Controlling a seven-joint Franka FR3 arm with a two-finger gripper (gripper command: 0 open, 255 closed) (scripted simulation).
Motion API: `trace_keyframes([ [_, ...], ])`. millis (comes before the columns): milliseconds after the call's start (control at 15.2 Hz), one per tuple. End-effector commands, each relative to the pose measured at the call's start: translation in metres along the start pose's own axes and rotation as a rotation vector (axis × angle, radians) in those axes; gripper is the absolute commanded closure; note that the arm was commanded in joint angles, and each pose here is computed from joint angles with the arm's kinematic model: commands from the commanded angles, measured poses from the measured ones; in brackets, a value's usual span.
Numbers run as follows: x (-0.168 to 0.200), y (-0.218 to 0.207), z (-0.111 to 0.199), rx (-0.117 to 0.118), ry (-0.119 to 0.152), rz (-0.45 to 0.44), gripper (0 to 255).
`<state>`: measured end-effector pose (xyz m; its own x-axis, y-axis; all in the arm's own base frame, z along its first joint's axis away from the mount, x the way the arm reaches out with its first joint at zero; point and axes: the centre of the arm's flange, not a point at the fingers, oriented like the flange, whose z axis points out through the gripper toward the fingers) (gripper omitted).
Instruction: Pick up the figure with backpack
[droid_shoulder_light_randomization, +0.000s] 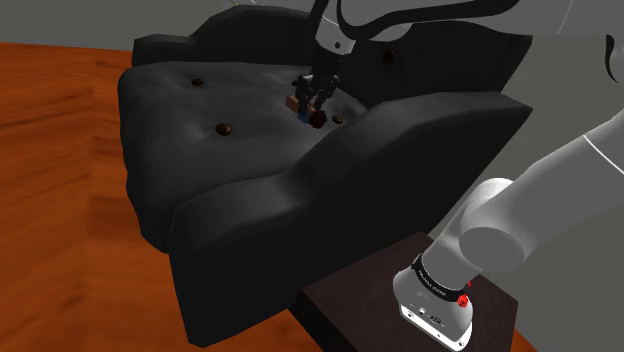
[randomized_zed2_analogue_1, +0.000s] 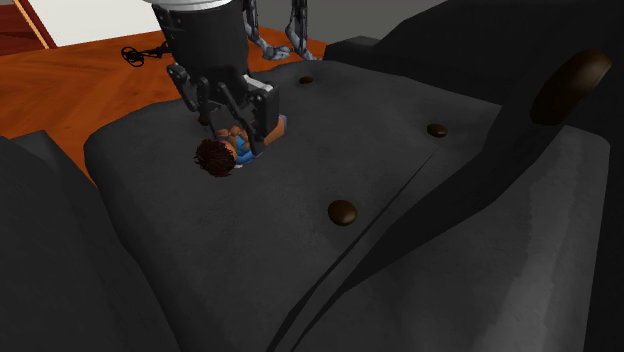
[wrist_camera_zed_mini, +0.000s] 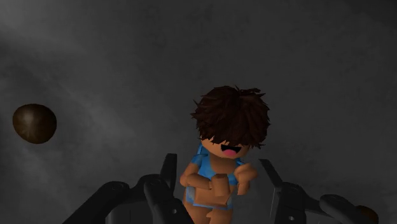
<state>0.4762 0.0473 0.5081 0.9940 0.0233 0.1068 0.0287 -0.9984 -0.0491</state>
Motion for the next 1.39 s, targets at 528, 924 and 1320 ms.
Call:
trace_keyframes([
  [528,0.000,0.000,0.001,0.000,0.000,0.000,255],
  [924,0.004,-0.001,-0.030,0.000,0.000,0.000,255],
  [1320,0.007,-0.003,-0.062,0.000,0.000,0.000,255],
])
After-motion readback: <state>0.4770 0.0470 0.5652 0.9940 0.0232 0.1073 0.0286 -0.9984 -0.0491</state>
